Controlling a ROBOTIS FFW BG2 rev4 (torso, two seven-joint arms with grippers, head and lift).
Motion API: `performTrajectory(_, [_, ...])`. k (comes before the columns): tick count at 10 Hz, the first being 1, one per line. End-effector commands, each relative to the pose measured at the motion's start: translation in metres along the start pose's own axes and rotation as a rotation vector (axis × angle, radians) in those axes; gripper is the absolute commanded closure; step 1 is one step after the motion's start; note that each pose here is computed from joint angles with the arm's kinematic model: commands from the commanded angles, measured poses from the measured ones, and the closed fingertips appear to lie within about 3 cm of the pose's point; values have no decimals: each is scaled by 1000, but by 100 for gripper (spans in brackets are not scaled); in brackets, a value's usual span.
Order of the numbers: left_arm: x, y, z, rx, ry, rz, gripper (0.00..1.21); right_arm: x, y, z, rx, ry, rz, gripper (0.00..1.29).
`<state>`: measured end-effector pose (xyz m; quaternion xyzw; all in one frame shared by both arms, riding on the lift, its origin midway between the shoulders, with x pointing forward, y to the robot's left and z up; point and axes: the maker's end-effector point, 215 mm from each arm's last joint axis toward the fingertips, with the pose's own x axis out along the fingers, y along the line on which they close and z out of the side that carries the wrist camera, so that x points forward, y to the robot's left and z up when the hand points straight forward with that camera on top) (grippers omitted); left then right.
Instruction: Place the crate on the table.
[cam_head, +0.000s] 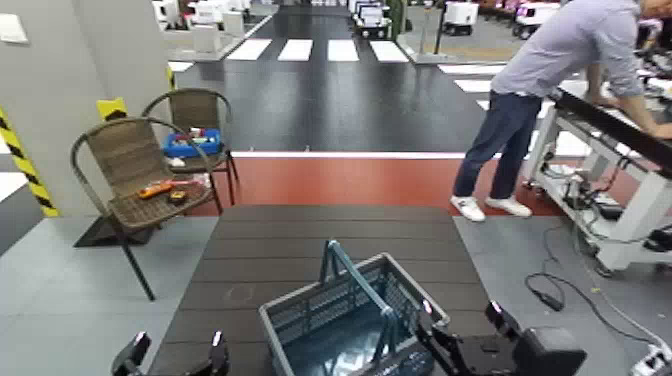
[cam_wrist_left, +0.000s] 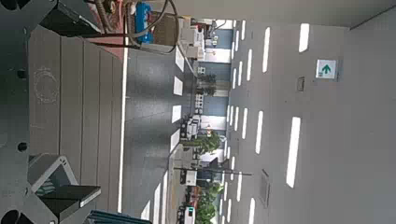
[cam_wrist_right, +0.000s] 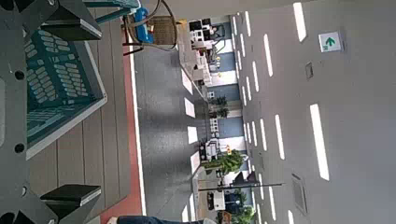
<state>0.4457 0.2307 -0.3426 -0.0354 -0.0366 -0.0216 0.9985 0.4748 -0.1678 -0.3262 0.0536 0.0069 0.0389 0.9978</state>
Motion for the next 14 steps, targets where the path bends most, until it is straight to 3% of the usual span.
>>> performTrajectory(1, [-1,-1,2,4,-10,0,10,0,0,0,0,1,0,14])
performTrajectory(11, [0,-4,-2,1,-1,-9,10,-4,-4,0,-10,3,-11,14])
performTrajectory(14, [0,-4,-3,1,2,-9,10,-8,-12,-4,-47,41,-19,14])
